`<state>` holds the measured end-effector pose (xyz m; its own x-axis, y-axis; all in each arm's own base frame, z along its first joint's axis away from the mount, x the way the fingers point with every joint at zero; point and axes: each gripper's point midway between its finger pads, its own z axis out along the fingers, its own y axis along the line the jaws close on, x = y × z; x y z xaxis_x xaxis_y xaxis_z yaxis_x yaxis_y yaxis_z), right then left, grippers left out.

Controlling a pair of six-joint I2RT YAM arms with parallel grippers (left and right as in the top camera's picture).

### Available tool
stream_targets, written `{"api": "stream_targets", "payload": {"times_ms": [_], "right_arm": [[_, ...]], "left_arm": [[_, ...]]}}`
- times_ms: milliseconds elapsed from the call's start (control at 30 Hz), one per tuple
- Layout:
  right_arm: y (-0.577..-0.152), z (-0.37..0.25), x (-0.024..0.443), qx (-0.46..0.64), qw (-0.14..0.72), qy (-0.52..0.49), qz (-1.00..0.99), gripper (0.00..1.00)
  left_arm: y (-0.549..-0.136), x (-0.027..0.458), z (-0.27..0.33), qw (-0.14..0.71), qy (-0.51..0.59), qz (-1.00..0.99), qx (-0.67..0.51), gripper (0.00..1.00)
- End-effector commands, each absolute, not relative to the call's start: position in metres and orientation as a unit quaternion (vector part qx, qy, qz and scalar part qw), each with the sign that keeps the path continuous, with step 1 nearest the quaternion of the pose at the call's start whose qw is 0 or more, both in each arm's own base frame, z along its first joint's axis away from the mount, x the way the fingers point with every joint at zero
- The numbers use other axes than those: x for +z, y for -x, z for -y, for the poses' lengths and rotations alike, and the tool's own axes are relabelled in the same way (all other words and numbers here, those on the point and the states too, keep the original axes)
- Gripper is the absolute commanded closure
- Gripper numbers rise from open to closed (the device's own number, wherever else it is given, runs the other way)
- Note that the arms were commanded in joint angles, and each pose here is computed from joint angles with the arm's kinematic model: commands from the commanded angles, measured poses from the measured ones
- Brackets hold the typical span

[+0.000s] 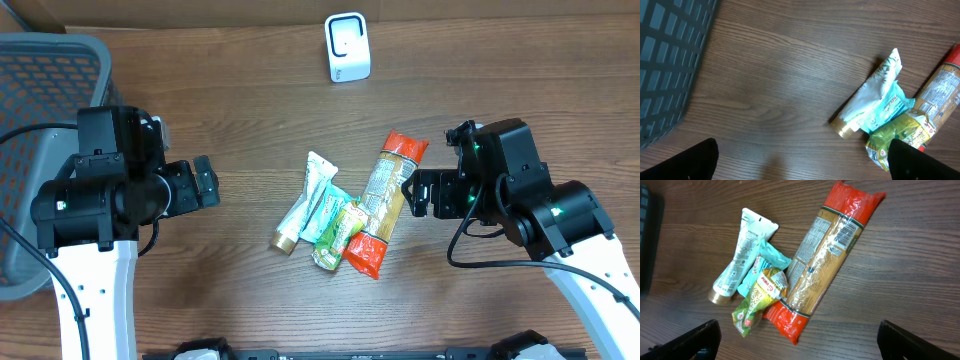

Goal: Scan the item barcode
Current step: 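Move the right gripper over the spaghetti pack and align above it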

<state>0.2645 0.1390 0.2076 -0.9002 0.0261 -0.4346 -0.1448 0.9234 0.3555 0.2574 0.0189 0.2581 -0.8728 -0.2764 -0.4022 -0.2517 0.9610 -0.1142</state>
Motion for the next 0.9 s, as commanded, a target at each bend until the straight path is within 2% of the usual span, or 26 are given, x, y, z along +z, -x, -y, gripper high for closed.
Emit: {"api": "stream_targets", "payload": {"times_ms": [0,867], "right_arm": [[-0.2637,-0.1386,0.2084,0.195,0.224,0.033,-0.954,0.00],[-0.2638,-0.1371,0.2078,0.191,0.224,0.033,-0.955,0.00]], "left_arm": [[-0.2593,0.2614,-0.0194,0.218,0.146,-0.965,-0.033,0.00],[-0.2593,0.2614,-0.0193,0.218,0.146,-0.965,-0.033,0.00]]}}
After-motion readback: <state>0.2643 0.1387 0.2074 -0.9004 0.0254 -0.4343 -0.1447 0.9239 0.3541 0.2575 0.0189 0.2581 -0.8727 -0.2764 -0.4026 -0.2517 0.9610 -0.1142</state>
